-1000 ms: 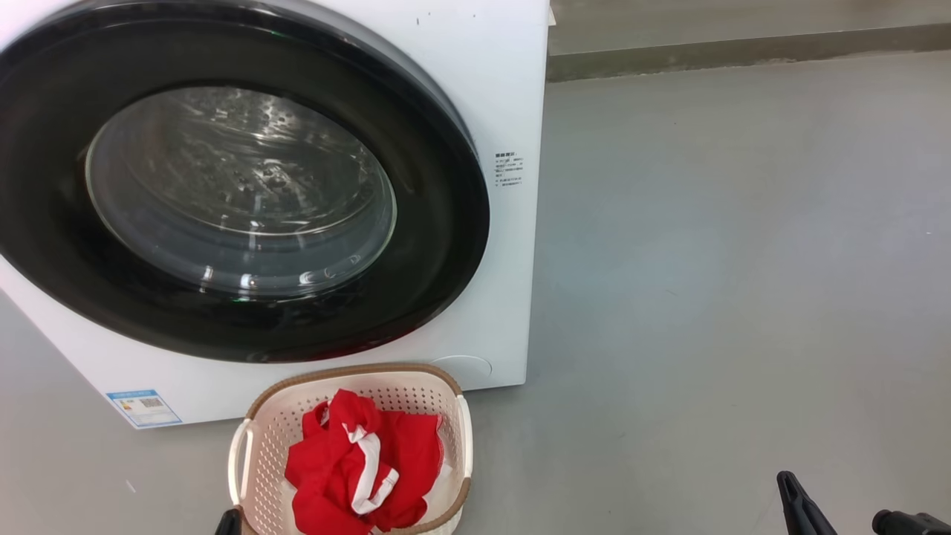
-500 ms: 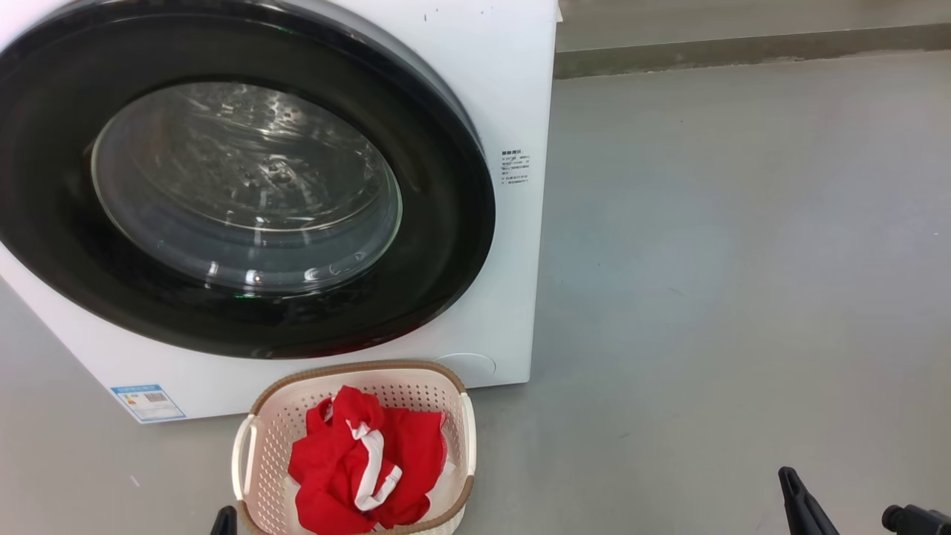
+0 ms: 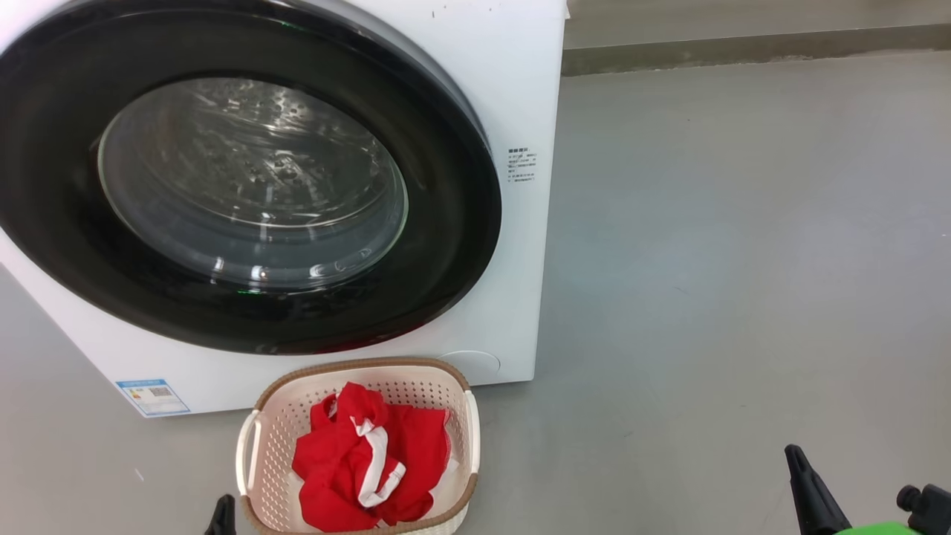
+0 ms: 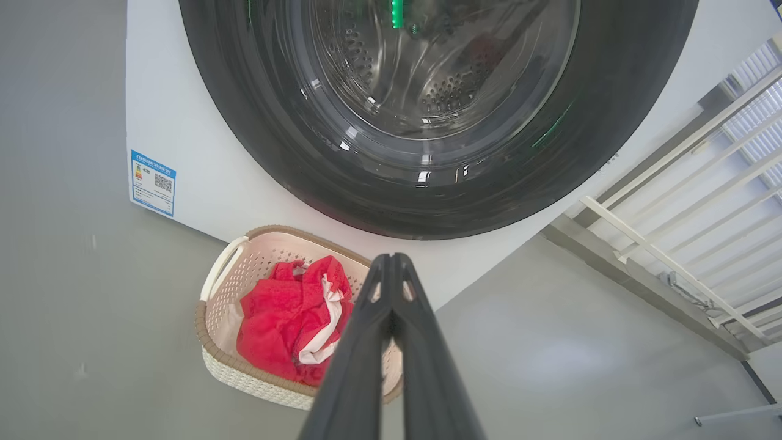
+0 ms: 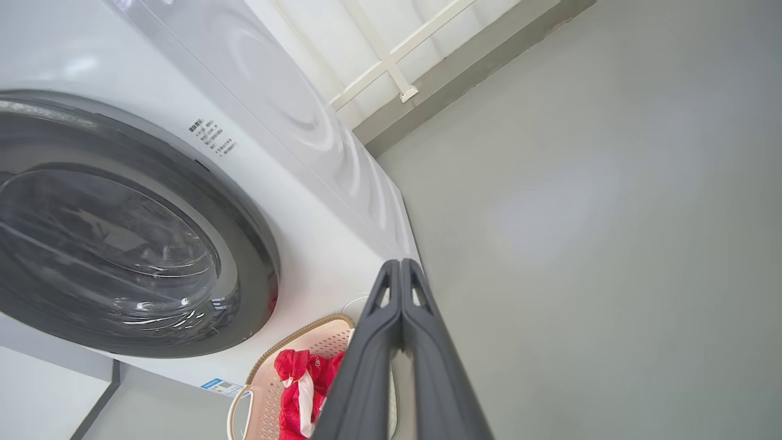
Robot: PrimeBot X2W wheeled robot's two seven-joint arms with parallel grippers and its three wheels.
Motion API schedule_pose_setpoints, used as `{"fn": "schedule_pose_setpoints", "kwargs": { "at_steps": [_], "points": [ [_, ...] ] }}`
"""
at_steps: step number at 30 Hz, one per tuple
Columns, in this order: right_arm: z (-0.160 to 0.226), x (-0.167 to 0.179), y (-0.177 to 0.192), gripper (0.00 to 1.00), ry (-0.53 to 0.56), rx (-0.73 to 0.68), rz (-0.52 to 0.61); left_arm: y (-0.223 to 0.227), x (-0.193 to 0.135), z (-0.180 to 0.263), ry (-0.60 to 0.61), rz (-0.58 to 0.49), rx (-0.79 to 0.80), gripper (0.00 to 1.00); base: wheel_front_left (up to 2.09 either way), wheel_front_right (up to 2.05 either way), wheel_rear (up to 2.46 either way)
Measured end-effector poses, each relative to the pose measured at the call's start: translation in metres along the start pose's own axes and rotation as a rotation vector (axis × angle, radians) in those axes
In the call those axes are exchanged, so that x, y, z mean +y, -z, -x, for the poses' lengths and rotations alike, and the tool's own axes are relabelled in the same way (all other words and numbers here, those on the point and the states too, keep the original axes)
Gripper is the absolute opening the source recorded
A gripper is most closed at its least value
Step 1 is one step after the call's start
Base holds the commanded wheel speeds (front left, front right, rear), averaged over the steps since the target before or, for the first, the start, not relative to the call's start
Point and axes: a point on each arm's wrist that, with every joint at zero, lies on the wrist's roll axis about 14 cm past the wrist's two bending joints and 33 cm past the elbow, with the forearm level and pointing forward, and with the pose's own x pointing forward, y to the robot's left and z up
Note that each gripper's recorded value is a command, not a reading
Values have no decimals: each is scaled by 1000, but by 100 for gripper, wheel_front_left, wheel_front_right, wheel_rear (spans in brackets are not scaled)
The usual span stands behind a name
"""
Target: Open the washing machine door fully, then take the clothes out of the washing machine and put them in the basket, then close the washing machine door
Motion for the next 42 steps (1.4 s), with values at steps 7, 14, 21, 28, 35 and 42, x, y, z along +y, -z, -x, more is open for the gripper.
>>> {"fn": "schedule_pose_setpoints", "kwargs": {
  "at_steps": [7,14,21,28,35,42],
  "points": [
    [-3,2,-1,0,0,3,-65,-4,-2,-4,-1,78,-5,0,0,0,0],
    [-10,9,-3,0,-13,4,-131,-6,-3,-7,-1,153,-2,0,0,0,0],
    [-14,14,-5,0,-22,9,-197,-7,-3,-8,-7,234,1,0,0,0,0],
    [-16,16,-5,0,-22,12,-265,-10,-4,-11,-3,314,-3,0,0,0,0],
    [-22,23,-9,0,-37,6,-335,-13,-7,-15,5,392,-5,0,0,0,0],
    [-27,30,-11,0,-53,14,-401,-14,-8,-16,7,468,-1,0,0,0,0]
  ]
}}
